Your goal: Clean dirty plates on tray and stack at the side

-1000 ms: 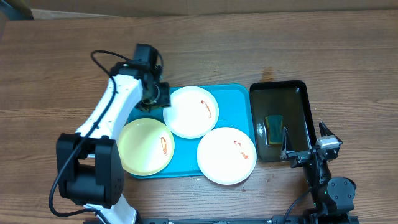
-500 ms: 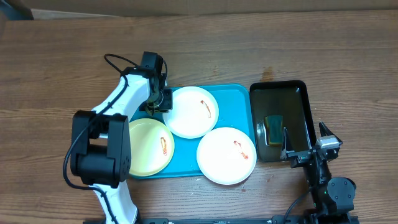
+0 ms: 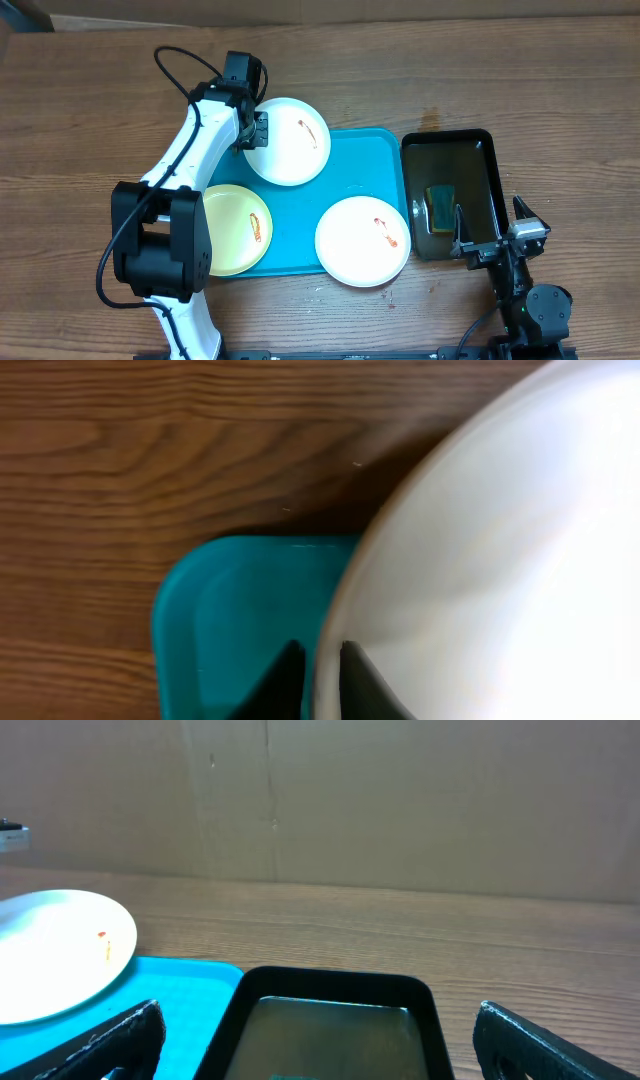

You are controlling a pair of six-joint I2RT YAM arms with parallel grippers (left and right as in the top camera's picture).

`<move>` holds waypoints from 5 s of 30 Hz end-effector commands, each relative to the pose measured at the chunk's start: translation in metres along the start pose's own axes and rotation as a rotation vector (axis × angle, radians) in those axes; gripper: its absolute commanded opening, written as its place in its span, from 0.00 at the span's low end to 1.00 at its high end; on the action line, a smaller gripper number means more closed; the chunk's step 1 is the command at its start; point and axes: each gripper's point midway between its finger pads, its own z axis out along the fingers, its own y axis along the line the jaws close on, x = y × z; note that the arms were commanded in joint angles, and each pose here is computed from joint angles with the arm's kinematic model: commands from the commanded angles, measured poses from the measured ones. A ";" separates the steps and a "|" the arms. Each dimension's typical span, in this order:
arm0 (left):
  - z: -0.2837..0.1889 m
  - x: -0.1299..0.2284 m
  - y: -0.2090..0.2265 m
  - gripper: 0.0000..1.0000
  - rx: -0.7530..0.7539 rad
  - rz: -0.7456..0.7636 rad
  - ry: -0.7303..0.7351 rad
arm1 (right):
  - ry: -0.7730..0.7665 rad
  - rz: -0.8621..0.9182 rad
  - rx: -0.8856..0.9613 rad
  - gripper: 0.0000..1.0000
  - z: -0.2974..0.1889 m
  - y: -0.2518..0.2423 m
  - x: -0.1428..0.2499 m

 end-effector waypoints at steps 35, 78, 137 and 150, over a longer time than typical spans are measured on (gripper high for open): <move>0.010 0.030 -0.010 0.59 0.160 -0.086 0.126 | -0.009 -0.003 -0.030 1.00 0.000 0.005 0.001; 0.007 0.026 -0.034 0.06 0.301 -0.044 0.109 | 1.532 0.343 0.071 0.80 0.037 0.022 0.062; 0.010 0.029 -0.033 0.36 0.297 -0.048 0.116 | 1.368 0.406 0.131 0.04 0.054 0.026 0.165; 0.013 0.024 -0.034 0.34 0.293 -0.055 0.094 | 1.421 0.394 0.150 0.04 0.059 0.023 0.108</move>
